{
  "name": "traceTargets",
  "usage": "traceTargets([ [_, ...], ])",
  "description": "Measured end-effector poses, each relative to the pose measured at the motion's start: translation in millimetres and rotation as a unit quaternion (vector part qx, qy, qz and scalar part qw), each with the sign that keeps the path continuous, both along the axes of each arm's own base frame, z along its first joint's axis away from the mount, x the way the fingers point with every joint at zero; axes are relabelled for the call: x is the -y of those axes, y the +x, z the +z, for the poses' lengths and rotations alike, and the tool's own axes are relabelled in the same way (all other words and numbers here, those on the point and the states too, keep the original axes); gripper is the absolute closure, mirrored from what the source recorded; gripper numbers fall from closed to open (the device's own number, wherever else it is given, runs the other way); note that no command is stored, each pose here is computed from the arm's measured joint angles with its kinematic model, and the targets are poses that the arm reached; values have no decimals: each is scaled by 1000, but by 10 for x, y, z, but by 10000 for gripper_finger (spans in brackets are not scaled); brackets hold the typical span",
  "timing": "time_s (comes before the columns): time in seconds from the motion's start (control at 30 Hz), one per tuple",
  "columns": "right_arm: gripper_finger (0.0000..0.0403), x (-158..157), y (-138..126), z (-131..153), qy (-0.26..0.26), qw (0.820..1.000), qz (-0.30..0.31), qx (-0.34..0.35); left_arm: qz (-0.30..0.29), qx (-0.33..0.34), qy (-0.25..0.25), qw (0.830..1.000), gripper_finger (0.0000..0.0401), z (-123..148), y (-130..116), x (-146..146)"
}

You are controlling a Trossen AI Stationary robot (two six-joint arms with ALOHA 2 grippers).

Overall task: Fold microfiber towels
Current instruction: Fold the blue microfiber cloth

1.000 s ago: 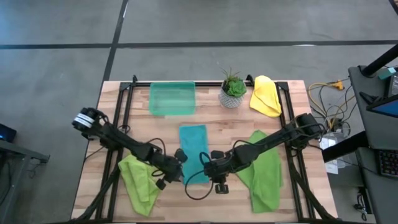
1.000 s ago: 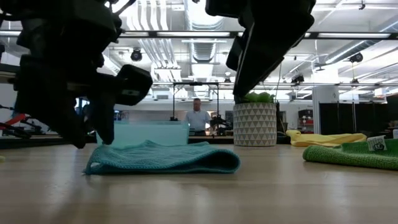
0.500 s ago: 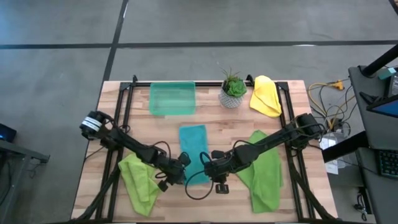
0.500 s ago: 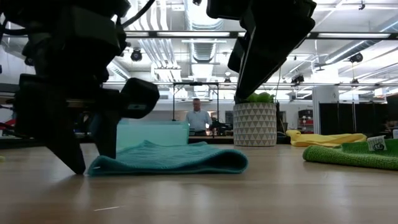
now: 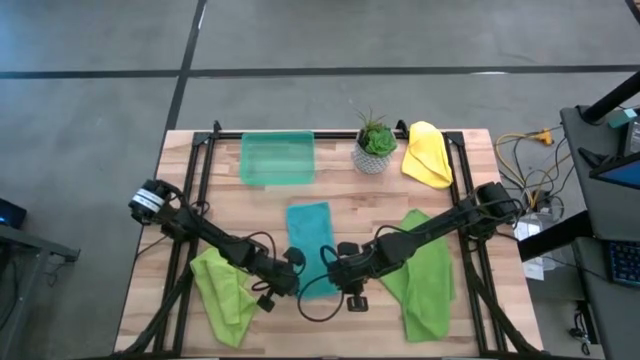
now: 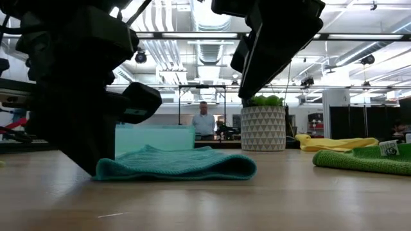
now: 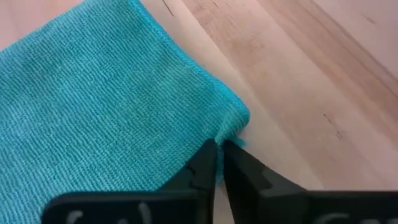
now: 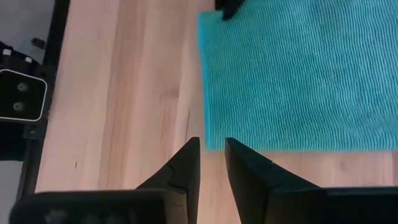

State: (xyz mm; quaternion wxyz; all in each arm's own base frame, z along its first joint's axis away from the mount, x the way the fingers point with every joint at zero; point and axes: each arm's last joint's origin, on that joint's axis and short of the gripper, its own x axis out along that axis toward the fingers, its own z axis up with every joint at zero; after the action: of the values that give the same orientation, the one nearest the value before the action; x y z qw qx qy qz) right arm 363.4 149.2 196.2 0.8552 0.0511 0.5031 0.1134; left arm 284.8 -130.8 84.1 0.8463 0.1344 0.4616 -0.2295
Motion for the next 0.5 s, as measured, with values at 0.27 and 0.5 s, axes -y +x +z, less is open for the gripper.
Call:
traceTargets([
  [0.27, 303, -11, 4, -110, -27, 996, 69, 55, 4, 6, 9, 1000, 400, 24, -10, -12],
  [0.5, 235, 12, -135, -409, -65, 986, 133, 72, 27, 6, -4, 1000, 401, 37, -9, -18],
])
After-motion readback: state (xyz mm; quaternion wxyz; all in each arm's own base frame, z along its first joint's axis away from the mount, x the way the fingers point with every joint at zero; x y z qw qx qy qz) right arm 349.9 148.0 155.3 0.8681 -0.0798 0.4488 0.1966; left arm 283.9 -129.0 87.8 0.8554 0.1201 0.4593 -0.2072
